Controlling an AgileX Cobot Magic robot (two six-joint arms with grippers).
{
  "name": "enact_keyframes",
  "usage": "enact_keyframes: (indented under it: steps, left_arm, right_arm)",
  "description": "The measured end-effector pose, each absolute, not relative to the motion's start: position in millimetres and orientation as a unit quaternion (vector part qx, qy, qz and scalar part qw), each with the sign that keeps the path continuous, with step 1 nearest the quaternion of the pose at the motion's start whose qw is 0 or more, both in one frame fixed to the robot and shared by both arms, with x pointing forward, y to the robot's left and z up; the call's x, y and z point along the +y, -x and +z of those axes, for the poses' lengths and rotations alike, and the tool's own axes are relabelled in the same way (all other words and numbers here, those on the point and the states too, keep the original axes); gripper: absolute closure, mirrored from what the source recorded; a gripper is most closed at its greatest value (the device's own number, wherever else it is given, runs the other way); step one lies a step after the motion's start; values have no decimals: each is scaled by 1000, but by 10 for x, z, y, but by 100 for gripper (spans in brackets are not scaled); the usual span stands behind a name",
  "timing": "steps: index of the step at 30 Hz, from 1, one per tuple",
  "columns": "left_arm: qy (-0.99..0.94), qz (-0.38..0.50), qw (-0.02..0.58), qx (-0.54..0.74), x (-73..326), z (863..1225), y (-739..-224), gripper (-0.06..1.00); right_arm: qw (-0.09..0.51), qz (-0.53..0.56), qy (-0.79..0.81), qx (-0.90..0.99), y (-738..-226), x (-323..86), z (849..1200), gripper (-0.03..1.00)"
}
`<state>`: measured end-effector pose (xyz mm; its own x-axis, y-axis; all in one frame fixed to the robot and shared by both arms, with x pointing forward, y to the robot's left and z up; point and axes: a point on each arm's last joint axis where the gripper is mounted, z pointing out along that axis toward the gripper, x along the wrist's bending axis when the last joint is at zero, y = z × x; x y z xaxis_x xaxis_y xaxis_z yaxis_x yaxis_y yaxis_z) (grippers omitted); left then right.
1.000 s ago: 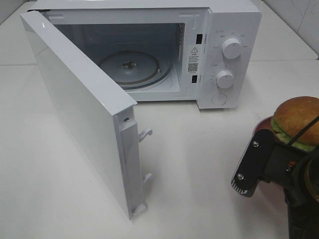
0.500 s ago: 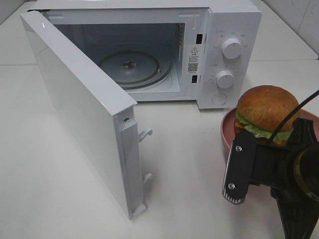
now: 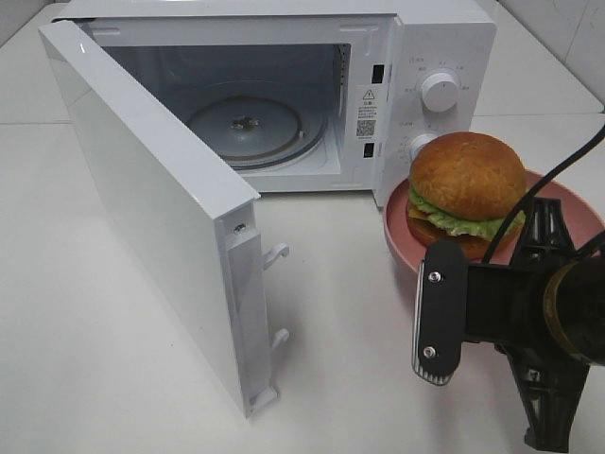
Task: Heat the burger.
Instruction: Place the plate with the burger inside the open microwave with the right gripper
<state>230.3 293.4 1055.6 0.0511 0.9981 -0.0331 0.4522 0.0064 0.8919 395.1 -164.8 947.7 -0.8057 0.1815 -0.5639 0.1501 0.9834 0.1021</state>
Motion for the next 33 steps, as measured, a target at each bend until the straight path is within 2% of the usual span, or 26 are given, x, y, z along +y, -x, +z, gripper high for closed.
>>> enact_keyframes:
  steps: [33]
  left_arm:
    - [-611, 351, 389, 593, 2934, 10556, -2303, -5]
  right_arm:
    - [317, 84, 132, 935, -3946, -1433, 9492, 88]
